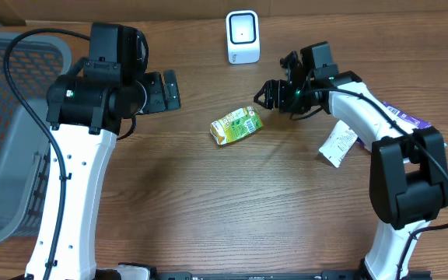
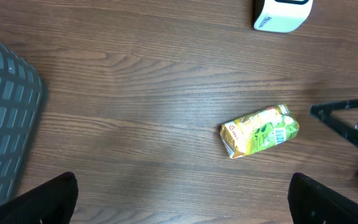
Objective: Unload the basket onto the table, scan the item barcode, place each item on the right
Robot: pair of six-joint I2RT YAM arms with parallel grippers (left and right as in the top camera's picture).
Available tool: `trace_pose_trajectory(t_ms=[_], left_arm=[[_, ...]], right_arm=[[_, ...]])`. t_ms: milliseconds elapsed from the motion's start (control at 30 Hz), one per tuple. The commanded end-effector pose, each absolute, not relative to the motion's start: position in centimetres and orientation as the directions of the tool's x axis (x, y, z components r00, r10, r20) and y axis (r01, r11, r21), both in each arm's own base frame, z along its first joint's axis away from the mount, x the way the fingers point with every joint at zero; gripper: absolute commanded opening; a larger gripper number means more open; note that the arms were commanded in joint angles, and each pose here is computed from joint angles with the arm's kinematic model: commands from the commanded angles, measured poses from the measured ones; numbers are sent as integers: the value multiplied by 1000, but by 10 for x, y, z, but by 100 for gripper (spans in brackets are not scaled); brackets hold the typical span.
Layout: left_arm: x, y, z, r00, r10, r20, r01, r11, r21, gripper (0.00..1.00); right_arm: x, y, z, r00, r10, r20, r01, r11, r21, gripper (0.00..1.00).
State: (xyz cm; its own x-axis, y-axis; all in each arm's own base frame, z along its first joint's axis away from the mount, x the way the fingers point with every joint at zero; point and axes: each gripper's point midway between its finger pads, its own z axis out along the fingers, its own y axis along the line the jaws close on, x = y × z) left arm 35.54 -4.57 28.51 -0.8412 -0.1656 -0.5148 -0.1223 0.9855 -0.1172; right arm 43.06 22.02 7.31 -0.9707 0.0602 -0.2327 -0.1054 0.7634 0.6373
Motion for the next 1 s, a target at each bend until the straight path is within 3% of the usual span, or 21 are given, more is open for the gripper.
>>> trace_pose_trajectory(t_ms=[0, 100, 200, 400, 500, 700, 967], left_arm=[[358, -42, 290, -830, -176, -529, -136, 984, -114, 99], [358, -42, 290, -830, -176, -529, -136, 984, -114, 100], [358, -42, 290, -830, -177, -529, -137, 984, -114, 100], [358, -42, 290, -830, -176, -529, -136, 984, -114, 100], [358, -42, 290, -830, -176, -529, -136, 984, -114, 100], [358, -42, 290, -830, -177, -529, -137, 984, -114, 100], [358, -42, 290, -830, -176, -529, -136, 984, -114, 100]], right_arm=[[398, 253, 78, -987, 160, -14, 109, 727, 678, 81], [386, 246, 54, -918, 389, 78, 373, 778, 506, 100], [381, 252, 48, -851, 517, 92, 501, 746, 440, 100], [390, 284, 56, -877, 479, -29, 402, 768, 498, 99], [392, 297, 52, -875, 471, -109, 367, 793, 487, 93], [378, 324, 27, -879, 457, -136, 354, 816, 457, 85], [374, 316, 20, -877, 460, -139, 369, 830, 417, 85]])
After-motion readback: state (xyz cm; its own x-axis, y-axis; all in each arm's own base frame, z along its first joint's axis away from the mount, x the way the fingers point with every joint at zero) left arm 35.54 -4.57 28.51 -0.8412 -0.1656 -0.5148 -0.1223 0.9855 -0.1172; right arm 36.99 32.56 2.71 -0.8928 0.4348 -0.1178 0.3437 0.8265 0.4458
